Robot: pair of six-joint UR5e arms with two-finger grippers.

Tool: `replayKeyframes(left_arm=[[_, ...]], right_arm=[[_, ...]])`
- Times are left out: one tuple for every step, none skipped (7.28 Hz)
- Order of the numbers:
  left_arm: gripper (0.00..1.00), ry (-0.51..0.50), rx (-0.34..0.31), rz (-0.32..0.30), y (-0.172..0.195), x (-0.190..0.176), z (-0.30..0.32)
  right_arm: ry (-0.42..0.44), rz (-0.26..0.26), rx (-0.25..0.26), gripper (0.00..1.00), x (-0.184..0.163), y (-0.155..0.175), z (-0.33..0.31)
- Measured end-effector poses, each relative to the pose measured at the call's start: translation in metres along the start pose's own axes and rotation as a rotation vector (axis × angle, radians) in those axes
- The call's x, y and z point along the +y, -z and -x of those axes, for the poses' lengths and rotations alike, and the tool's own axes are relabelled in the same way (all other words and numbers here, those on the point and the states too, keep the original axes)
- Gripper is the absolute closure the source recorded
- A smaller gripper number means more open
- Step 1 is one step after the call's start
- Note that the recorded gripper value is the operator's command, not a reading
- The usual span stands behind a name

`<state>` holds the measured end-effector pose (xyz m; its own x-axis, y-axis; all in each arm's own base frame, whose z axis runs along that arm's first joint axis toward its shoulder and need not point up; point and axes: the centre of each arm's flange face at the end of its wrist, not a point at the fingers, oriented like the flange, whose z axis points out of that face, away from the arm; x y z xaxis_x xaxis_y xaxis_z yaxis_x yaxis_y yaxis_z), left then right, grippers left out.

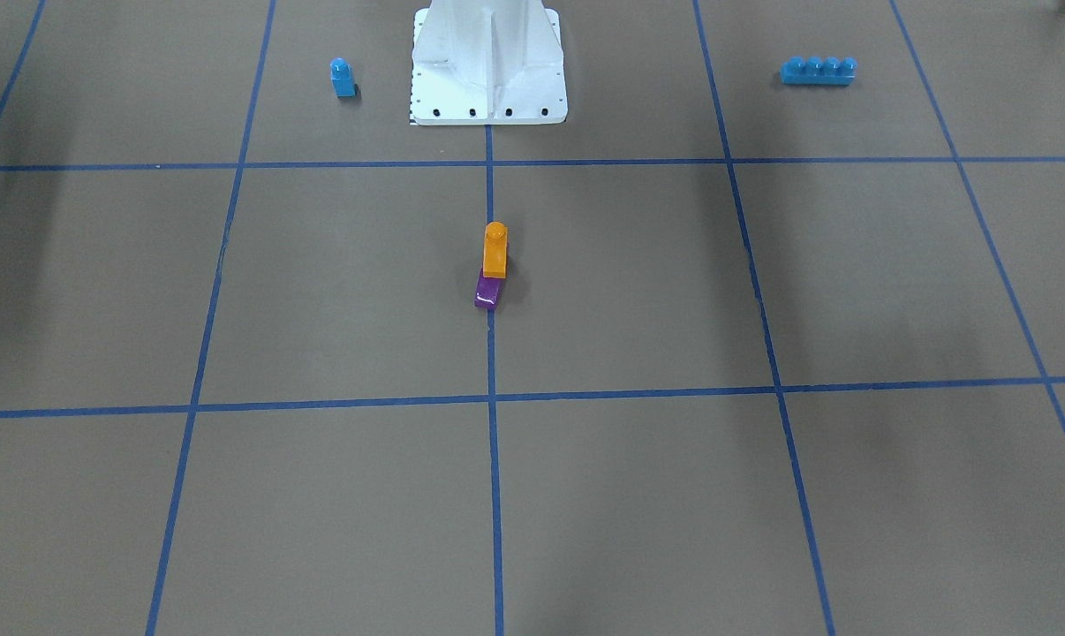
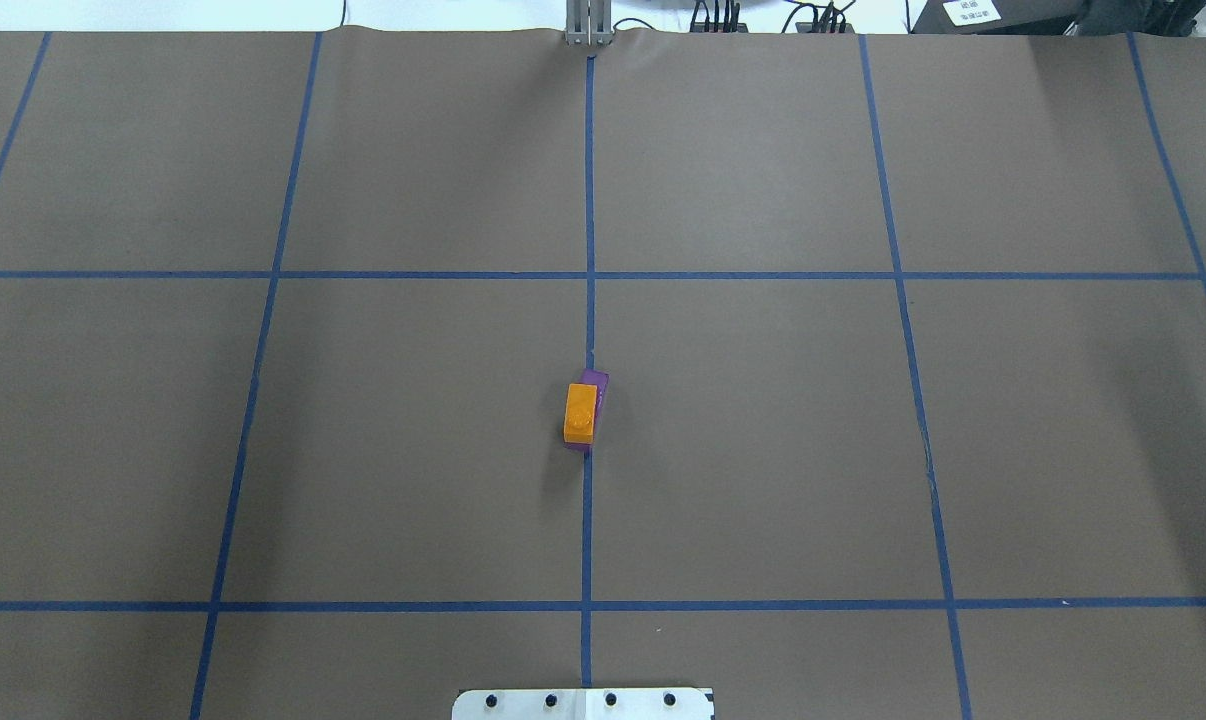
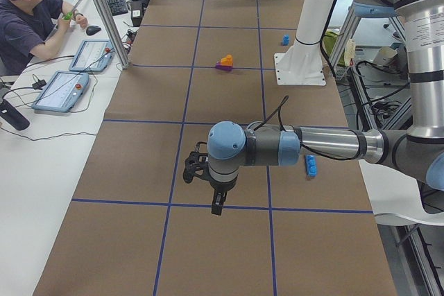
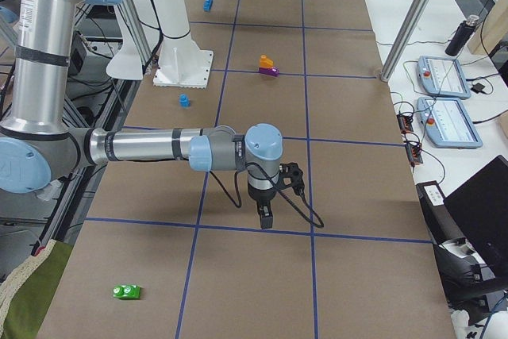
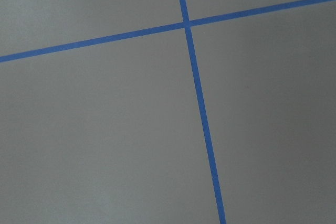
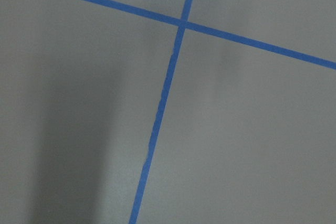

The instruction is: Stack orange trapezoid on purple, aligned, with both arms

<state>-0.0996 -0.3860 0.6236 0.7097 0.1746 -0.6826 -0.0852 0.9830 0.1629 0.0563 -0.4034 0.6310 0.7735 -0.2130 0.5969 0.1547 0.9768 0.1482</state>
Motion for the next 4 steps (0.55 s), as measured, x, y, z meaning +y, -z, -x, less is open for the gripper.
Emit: replayKeyframes(left_arm=[[0.0, 0.002, 0.0, 0.002, -0.0011, 0.0007, 0.0009], [0.0, 0.003, 0.001, 0.003, -0.0016, 0.0011, 0.0014], [0.0, 0.003, 0.0, 0.003, -0.0014, 0.0012, 0.0013], [0.0, 0.002, 0.0, 0.002, -0.0011, 0.0011, 0.0009]], right_arm=[[-0.011, -0.002, 0.001, 0.0, 0.0079, -0.0019, -0.0042], [-0.021, -0.003, 0.002, 0.0, 0.0105, -0.0023, -0.0058], [-0.029, -0.005, 0.003, 0.0, 0.0108, -0.0021, -0.0061], [-0.033, -0.006, 0.003, 0.0, 0.0107, -0.0018, -0.0062]])
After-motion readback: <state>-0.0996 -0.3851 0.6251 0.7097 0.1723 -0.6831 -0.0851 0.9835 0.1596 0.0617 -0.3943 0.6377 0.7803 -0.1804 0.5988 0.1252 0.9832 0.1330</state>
